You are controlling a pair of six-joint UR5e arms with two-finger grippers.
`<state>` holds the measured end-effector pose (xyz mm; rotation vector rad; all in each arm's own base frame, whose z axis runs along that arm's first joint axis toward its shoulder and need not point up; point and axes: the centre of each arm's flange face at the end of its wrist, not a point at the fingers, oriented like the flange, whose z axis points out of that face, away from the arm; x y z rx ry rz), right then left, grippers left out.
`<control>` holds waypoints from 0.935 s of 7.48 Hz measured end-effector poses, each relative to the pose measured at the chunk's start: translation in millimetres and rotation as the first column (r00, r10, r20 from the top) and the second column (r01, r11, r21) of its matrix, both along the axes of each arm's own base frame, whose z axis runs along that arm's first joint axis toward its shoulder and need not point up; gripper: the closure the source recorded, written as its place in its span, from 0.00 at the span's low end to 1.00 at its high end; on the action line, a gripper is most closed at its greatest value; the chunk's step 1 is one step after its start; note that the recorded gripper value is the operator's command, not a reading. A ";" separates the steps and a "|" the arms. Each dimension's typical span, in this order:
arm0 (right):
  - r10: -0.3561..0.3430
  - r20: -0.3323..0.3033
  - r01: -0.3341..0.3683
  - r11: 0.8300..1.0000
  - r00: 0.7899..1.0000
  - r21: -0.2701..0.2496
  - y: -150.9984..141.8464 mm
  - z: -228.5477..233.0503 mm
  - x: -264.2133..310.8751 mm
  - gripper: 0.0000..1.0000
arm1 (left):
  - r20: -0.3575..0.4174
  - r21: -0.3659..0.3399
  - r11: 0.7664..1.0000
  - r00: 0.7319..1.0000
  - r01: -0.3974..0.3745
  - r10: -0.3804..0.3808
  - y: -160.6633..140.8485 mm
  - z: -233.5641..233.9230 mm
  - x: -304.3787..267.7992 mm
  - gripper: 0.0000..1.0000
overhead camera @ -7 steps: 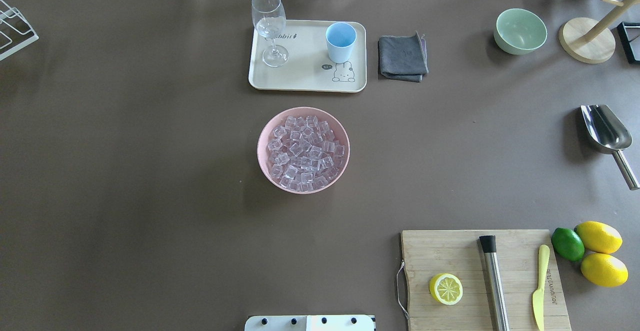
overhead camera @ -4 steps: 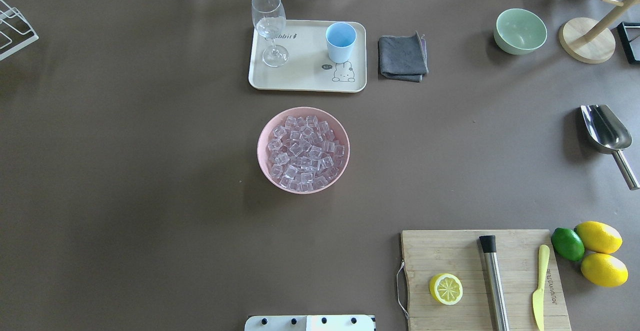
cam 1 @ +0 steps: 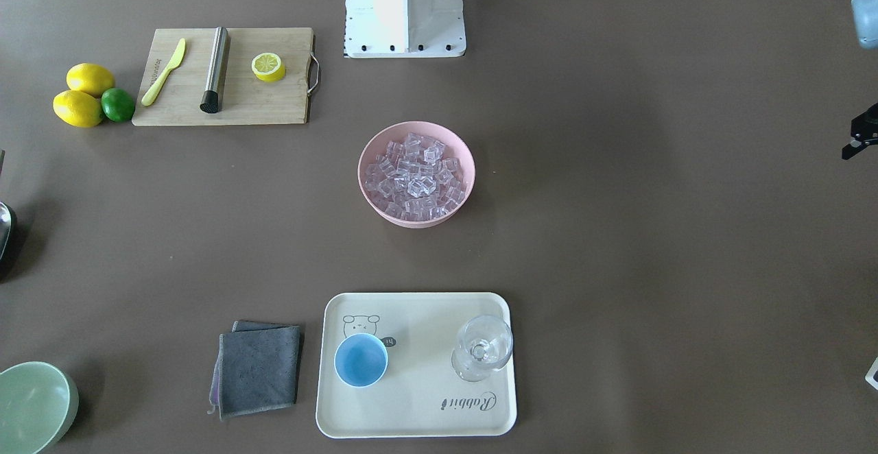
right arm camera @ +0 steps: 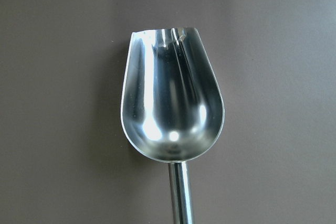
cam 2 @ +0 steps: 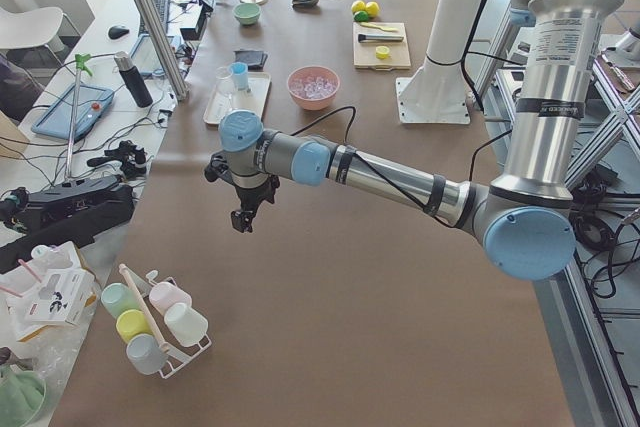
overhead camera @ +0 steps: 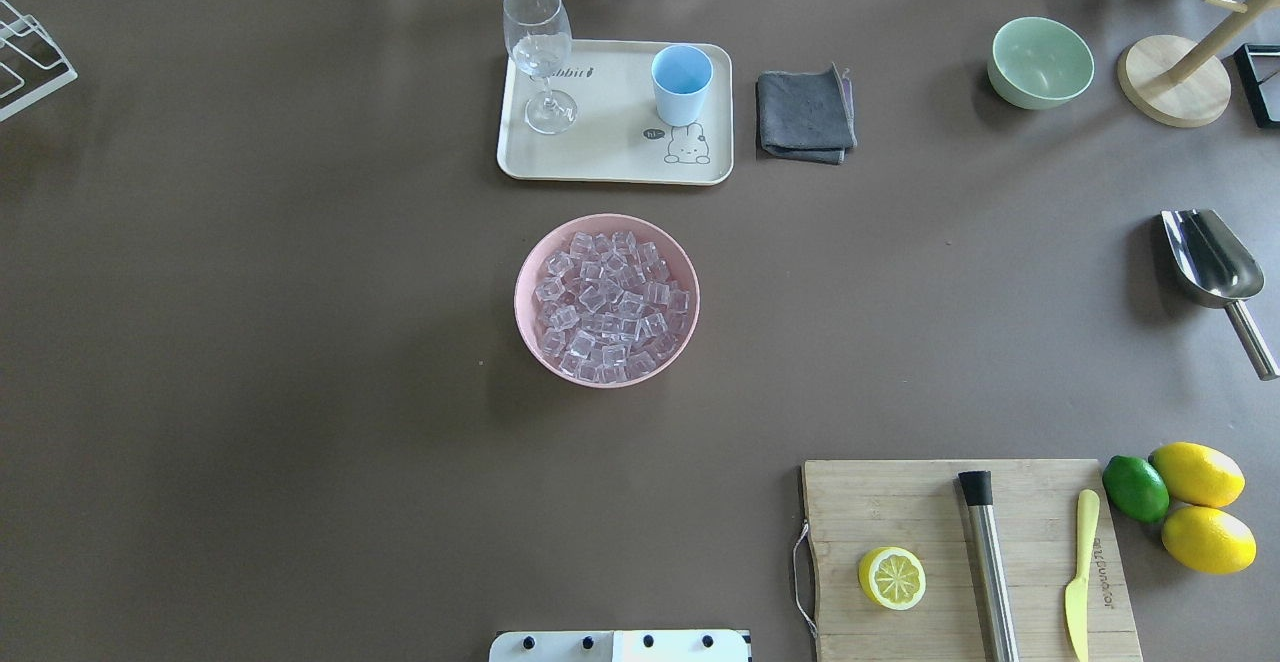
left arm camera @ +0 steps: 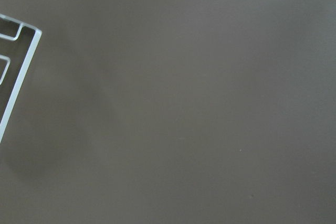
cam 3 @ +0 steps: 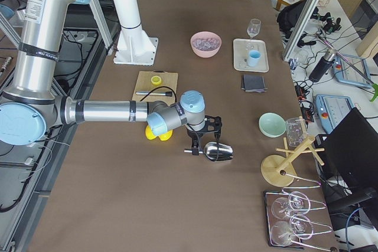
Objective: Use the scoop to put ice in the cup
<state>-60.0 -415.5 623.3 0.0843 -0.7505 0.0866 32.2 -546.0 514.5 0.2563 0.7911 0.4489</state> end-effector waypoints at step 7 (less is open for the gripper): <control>0.042 -0.016 -0.041 0.998 0.999 0.058 32.0 50.8 -53.1 0.06 | -0.095 0.381 0.891 0.949 -0.245 0.302 -8.0 -143.6 168.6 0.01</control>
